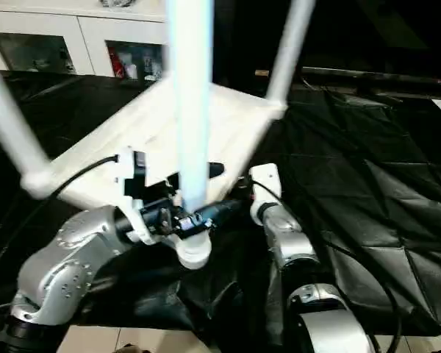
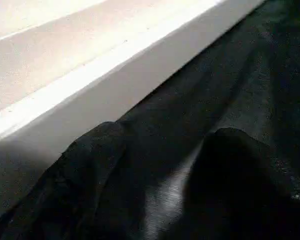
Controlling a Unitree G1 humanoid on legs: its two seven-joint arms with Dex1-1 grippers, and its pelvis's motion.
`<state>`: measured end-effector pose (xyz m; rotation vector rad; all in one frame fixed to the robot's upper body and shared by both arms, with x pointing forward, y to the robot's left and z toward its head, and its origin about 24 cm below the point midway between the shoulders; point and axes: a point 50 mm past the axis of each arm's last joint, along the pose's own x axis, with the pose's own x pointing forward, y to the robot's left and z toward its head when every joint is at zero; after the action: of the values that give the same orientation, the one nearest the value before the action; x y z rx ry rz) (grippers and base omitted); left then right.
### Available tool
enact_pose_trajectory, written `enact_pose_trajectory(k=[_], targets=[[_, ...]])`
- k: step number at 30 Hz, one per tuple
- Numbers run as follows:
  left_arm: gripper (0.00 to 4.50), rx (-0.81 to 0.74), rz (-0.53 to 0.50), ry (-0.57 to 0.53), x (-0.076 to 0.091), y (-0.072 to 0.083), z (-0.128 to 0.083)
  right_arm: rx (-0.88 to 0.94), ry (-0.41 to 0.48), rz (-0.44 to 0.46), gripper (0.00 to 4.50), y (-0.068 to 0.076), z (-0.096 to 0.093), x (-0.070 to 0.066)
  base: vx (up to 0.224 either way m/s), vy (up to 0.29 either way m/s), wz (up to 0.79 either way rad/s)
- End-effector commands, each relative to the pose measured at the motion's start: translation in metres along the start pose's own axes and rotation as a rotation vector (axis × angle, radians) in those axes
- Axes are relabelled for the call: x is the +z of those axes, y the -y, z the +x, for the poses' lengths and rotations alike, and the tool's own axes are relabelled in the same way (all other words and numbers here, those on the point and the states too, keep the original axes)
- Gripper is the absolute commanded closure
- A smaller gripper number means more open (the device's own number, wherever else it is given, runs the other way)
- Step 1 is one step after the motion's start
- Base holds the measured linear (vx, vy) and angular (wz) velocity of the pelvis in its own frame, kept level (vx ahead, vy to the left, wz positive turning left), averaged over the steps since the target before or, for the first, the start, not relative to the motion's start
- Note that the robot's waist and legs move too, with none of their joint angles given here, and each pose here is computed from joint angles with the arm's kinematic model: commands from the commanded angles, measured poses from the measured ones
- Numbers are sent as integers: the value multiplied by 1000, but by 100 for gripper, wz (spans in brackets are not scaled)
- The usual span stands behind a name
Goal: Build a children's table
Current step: Rotate table base
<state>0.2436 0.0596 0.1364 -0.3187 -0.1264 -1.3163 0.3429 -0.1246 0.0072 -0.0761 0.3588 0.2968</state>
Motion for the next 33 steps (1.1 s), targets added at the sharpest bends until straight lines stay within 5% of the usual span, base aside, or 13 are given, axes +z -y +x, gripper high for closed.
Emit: enact_pose_trajectory(k=[1,11,21,31,33], targets=[[8,-74,9,-4,-1,7,16,113,46,-38,87,-23,5,13,0,0,0],[8,30,73,-26,-5,-9,19,87,50,-40,87,-14,5,14,0,0,0],[8,156,190,-196,-12,-36,-10,0,93,-59,87,44,-8,30,0,0,0],[82,0,242,-601,-39,-50,-60,357,30,-343,87,67,-57,23,0,0,0],[88,-1,243,-605,-39,-50,-60,360,29,-345,87,68,-57,23,0,0,0]])
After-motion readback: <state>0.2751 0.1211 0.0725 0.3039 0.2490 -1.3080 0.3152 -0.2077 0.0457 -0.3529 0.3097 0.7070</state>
